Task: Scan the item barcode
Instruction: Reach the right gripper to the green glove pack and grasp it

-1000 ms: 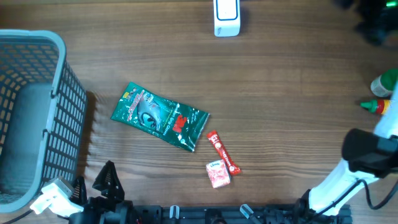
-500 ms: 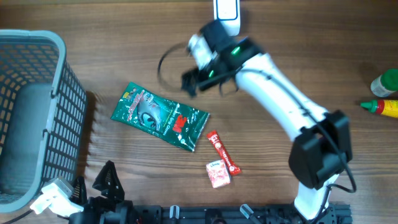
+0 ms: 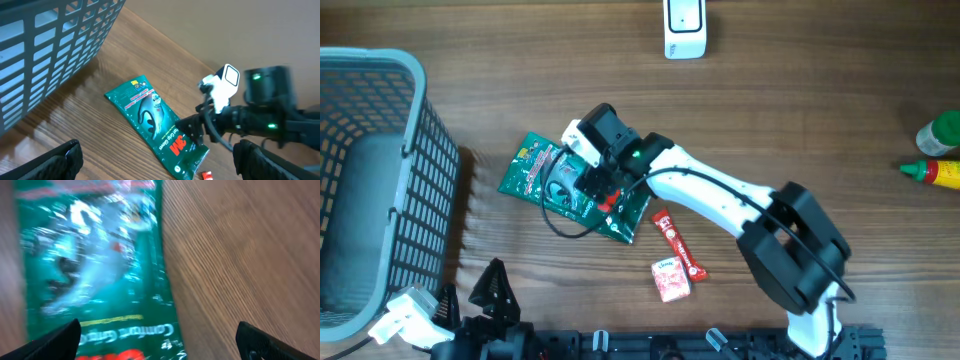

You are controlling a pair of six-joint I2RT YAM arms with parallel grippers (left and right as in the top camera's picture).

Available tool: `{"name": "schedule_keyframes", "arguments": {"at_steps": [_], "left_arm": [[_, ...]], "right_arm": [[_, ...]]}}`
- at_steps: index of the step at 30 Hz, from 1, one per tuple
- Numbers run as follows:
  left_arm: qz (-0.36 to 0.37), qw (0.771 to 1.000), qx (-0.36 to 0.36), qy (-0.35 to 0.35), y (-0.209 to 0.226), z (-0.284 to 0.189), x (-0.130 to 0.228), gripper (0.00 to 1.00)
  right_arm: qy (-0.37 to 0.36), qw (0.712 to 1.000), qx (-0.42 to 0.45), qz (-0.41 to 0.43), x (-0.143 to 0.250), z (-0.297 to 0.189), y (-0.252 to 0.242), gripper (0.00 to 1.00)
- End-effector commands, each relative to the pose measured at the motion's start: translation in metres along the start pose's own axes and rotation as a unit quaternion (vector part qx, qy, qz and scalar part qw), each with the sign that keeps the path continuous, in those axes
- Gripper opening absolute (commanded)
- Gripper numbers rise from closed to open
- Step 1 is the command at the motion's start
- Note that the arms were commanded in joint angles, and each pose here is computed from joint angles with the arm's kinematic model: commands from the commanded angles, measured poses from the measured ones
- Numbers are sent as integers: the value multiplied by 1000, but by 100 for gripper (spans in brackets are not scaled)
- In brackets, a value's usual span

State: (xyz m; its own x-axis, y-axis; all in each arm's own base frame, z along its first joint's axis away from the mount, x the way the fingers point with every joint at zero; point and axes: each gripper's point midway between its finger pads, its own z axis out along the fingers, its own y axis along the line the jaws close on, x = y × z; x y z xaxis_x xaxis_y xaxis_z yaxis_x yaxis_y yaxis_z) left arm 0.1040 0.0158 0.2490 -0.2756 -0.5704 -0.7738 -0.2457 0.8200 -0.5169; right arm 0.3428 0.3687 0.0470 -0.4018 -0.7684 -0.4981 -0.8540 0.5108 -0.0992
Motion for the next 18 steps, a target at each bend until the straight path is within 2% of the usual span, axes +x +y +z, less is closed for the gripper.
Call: {"name": "schedule_keyframes", "arguments": {"at_steps": [1,4,8,12,13,15,17,18], "left_arm": [[-5,1000,3,-6,-1,-2,-1,100],[-5,1000,3,-6,-1,-2,-1,100],[-5,1000,3,-6,-1,-2,-1,100],[-5,1000,3,-6,-1,-2,-1,100],[-5,1000,3,-6,-1,-2,-1,100],[-5,1000,3,-6,-1,-2,-1,100],[-5,1000,3,-6,-1,-2,-1,100],[-5,1000,3,-6,-1,-2,-1,100]], "right_arm": [[17,1000,17,-10,15,23,-10,96],[2,1000,20,10,10,29,-16,82],[14,999,-38,21,19,35,3,73],[48,997,-37,50,37,37,3,70],[53,996,-30,58,39,37,-1,63],[65,995,-10,73,46,37,-11,38],[79,989,22,122,56,35,-30,4],[84,985,32,145,61,34,-37,4]]}}
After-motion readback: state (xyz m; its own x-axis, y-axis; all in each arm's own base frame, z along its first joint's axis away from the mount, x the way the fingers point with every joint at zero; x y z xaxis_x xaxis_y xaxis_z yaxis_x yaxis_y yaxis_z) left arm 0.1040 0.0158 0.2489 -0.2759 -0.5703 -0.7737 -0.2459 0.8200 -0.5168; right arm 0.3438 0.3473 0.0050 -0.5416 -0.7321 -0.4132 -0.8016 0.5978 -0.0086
